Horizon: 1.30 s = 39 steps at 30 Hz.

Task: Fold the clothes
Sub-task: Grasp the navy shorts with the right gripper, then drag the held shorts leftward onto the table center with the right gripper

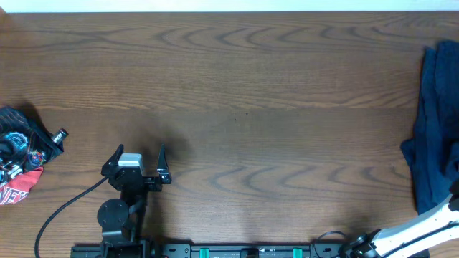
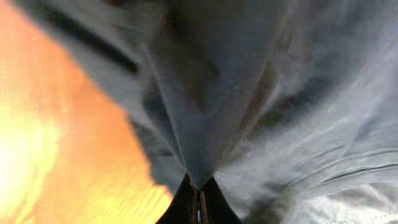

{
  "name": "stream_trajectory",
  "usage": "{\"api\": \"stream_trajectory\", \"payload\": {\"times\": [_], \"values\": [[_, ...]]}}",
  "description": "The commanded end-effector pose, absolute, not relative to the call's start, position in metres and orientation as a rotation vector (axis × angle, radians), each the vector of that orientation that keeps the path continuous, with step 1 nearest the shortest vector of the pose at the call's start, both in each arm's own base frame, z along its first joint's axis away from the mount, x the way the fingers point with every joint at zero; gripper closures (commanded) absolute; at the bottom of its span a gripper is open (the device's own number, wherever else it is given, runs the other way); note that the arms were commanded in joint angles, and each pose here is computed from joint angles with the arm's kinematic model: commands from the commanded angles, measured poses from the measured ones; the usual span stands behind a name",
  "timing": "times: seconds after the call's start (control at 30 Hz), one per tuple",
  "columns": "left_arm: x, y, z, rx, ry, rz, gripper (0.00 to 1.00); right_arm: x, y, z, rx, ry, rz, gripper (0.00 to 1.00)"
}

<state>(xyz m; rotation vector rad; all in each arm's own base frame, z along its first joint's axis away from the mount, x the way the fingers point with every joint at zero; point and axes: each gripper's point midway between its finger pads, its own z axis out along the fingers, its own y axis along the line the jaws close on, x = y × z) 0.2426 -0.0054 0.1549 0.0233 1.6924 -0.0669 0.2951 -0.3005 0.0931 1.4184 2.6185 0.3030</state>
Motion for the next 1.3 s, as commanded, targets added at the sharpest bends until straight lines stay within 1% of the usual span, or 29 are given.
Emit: {"api": "stream_trajectory", "payload": {"times": [0.0,0.07,0.23,0.57,0.73,1.0,1.27], "values": [[0.243,-0.006,0.140,0.017,1.726,-0.078,0.02,0.321,-0.292,0.151,1.302,2.546,0.269,0.99],[0.243,-0.006,0.140,0.017,1.726,-0.078,0.02,0.331,-0.281,0.169,1.255,2.542,0.272,0.99],[0.243,-0.006,0.140,0.017,1.726,-0.078,0.02,0.355,-0.254,0.194,1.121,2.552,0.276,0.99],[0.244,-0.006,0.148,0.020,1.694,-0.075,0.02,0.398,-0.168,0.212,0.793,2.657,0.298,0.99],[0.245,-0.006,0.165,0.026,1.625,-0.071,0.02,0.413,-0.115,0.220,0.598,2.706,0.284,0.99],[0.245,-0.006,0.186,0.032,1.538,-0.065,0.02,0.420,-0.012,0.222,0.254,2.801,0.336,0.99],[0.245,-0.006,0.187,0.033,1.533,-0.064,0.02,0.419,0.093,0.232,-0.081,2.789,0.387,0.99]]}}
